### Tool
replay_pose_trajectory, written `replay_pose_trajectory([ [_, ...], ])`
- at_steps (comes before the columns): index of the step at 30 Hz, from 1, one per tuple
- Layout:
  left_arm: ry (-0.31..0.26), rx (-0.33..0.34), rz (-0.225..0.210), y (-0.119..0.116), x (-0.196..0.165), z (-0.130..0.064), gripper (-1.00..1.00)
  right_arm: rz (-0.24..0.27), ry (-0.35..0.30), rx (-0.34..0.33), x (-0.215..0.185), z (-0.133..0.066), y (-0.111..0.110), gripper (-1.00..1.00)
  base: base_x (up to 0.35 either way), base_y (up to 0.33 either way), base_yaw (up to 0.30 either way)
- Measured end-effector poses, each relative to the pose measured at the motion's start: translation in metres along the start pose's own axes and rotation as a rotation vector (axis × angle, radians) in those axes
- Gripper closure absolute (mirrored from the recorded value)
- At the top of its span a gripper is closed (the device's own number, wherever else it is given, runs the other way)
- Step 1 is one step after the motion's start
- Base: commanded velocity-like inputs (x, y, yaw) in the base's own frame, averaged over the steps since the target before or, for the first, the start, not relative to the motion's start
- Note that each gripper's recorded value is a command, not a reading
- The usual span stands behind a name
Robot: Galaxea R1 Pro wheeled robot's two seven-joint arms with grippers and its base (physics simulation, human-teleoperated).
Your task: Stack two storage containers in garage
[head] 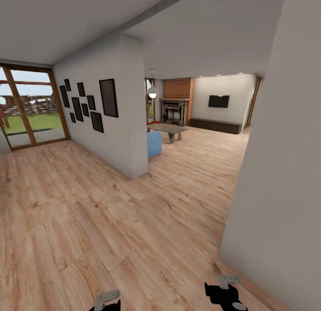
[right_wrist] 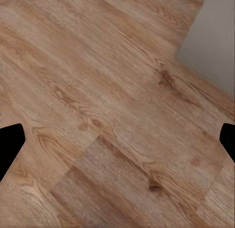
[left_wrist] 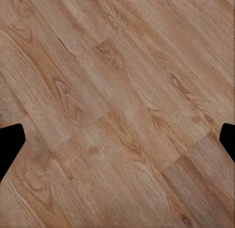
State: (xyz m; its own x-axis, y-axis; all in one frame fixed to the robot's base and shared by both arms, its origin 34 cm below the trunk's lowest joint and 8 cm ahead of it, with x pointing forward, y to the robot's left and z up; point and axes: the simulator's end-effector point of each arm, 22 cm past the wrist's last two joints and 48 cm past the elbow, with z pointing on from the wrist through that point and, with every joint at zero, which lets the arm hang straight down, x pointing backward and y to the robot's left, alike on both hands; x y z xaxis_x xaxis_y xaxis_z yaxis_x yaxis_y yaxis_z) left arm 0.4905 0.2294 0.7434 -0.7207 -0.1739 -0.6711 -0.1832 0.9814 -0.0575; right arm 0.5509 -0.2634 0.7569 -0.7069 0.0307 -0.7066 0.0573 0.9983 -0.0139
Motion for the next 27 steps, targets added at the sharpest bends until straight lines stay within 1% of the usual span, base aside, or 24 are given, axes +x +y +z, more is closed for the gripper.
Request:
replay_pose_trajectory([
  [10,0.0,0.002,-0.001,-0.0014,0.0003,-0.0002,-1.0,0.001,0.0,0.0,0.0,0.0,-0.0002,-1.0,0.327,0.024,0.019],
  [17,0.0,0.002,0.0,-0.0013,0.0002,-0.0002,-1.0,0.001,0.0,0.0,0.0001,0.0,-0.0001,-1.0,0.326,0.115,0.0],
  [27,0.0,0.003,-0.001,-0.0018,0.0002,-0.0002,-1.0,0.0,0.003,0.001,0.0016,-0.0001,-0.0004,-1.0,0.31,0.172,0.0],
])
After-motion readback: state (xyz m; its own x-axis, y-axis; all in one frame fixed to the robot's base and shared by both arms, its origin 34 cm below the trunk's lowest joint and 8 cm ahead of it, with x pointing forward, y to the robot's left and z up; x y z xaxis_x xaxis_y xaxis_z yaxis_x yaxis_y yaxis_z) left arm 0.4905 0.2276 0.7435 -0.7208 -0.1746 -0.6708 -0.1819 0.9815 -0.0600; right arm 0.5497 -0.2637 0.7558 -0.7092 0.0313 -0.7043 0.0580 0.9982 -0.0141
